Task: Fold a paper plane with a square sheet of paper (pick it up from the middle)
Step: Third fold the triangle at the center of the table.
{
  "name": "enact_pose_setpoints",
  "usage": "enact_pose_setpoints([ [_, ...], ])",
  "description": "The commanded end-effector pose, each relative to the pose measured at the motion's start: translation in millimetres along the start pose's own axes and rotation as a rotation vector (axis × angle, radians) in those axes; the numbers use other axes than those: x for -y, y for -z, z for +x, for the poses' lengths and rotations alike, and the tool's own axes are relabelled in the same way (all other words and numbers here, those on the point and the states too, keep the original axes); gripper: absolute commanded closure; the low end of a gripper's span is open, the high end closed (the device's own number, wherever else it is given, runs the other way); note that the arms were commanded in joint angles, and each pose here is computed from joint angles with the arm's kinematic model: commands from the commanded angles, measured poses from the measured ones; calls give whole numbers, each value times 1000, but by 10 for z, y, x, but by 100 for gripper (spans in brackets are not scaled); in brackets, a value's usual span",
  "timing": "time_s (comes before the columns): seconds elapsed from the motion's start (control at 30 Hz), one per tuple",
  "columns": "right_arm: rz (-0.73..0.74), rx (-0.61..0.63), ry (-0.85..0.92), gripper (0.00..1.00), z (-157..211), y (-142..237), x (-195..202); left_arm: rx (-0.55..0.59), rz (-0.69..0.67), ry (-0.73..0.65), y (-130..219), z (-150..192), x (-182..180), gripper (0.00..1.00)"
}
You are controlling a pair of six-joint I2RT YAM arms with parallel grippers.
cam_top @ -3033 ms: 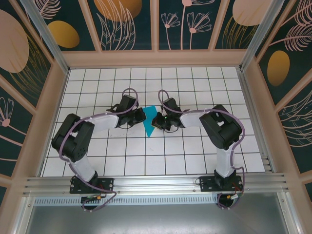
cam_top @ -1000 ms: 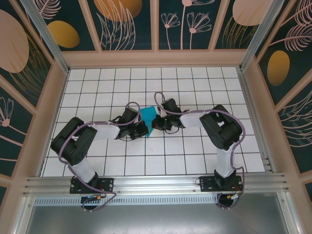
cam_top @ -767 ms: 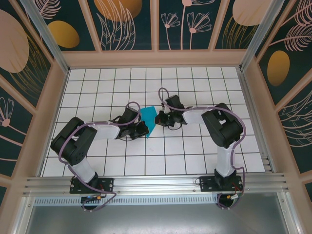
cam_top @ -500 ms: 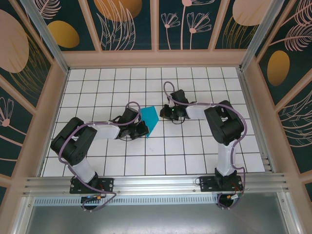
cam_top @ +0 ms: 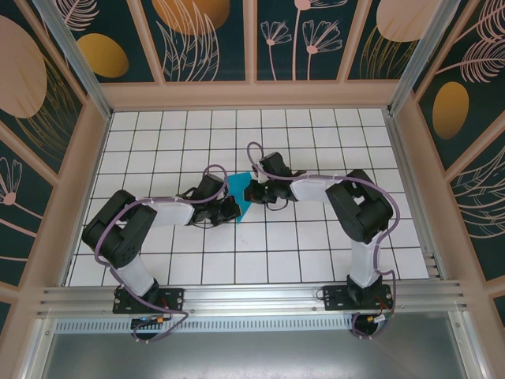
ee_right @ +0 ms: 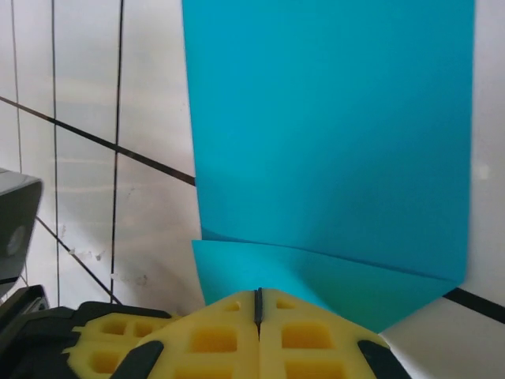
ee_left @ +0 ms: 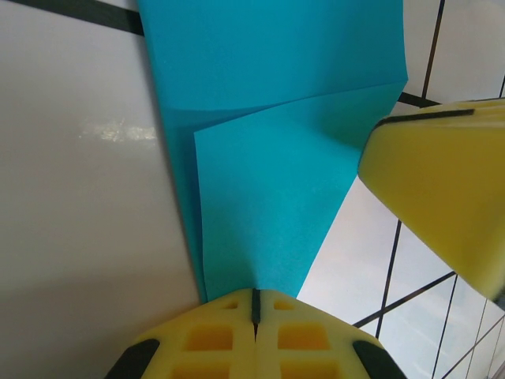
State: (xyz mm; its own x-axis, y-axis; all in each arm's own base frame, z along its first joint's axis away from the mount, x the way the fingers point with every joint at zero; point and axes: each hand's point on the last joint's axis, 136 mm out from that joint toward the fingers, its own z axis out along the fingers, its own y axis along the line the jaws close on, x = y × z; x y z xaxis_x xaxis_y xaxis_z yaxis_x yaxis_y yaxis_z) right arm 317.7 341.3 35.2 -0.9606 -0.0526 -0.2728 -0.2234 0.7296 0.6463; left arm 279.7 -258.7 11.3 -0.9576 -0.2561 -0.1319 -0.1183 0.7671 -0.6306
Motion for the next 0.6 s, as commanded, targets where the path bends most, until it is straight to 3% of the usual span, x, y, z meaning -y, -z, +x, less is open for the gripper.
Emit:
enact_pose_setpoints([
  [0.0,37,-21,-20,98,3,-67,142,-45,-248,49,14,220,-663,100],
  [0.33,228,52,-69,99,-356,12,764,-47,-243,46,21,233,-656,100],
  [0.57,149,126,-18,99,-552,245,378,-41,-233,44,23,211,-624,100],
])
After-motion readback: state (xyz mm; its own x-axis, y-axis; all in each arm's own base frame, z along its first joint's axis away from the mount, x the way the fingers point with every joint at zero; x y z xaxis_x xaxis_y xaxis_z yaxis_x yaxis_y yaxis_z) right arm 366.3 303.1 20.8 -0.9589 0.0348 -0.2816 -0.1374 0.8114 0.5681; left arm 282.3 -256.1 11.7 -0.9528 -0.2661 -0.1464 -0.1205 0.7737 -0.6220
